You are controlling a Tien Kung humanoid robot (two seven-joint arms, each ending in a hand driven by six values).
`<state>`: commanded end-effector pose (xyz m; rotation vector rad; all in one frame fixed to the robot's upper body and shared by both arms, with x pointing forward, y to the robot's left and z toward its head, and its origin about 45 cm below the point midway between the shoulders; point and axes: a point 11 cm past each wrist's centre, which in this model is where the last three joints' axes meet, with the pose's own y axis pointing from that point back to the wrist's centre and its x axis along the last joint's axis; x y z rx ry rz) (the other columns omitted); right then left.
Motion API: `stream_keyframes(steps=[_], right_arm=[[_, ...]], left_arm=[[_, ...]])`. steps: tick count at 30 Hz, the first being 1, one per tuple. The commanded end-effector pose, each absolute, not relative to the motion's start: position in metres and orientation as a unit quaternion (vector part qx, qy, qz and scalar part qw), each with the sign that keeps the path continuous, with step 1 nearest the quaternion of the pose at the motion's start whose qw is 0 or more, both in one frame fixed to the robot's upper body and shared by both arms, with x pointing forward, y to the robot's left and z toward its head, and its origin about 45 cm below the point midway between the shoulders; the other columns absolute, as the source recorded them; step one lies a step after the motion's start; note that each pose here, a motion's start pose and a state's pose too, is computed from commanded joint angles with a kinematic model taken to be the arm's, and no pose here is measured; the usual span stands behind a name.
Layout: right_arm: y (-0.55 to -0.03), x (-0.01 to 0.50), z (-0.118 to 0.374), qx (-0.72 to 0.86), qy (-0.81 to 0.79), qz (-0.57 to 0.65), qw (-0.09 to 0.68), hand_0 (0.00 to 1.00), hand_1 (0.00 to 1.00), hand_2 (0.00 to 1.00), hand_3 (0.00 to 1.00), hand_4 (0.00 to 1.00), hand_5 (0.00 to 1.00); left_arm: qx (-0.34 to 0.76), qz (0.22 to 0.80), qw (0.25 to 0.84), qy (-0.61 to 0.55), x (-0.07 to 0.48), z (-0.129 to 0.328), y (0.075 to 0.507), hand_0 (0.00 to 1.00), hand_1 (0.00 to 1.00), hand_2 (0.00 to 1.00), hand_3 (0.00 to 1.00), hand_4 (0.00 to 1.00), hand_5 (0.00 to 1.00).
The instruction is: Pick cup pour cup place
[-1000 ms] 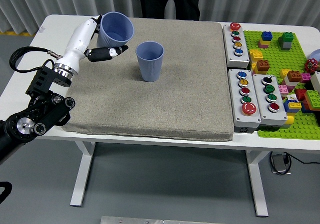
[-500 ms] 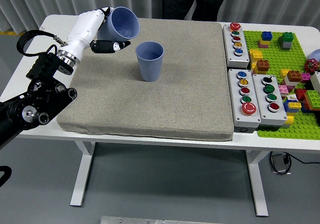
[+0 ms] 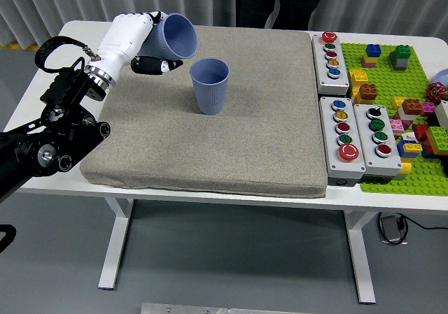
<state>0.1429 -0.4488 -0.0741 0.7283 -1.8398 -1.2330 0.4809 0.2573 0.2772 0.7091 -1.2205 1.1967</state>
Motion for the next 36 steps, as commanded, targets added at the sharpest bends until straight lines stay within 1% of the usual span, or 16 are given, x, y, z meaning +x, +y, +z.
stream_keyframes(steps=[11, 21, 36], right_arm=[[-0.45, 0.144, -0.073, 0.288, -0.727, -0.484, 0.393, 0.693, 0.658, 0.609, 0.633, 0.002, 0.306], [-0.45, 0.146, -0.072, 0.289, -0.727, -0.483, 0.393, 0.693, 0.658, 0.609, 0.632, 0.002, 0.306], [-0.451, 0.143, -0.073, 0.289, -0.724, -0.483, 0.399, 0.693, 0.659, 0.61, 0.632, 0.002, 0.306]], left_arm=[[0.311, 0.504, 0.579, -0.561, 0.484, 0.286, 0.248, 0.419, 0.449, 0.488, 0.538, 0.714, 0.083], [0.33, 0.479, 0.565, -0.585, 0.484, 0.28, 0.244, 0.419, 0.449, 0.487, 0.535, 0.704, 0.085], [0.343, 0.46, 0.55, -0.607, 0.485, 0.279, 0.24, 0.413, 0.449, 0.484, 0.533, 0.706, 0.095]])
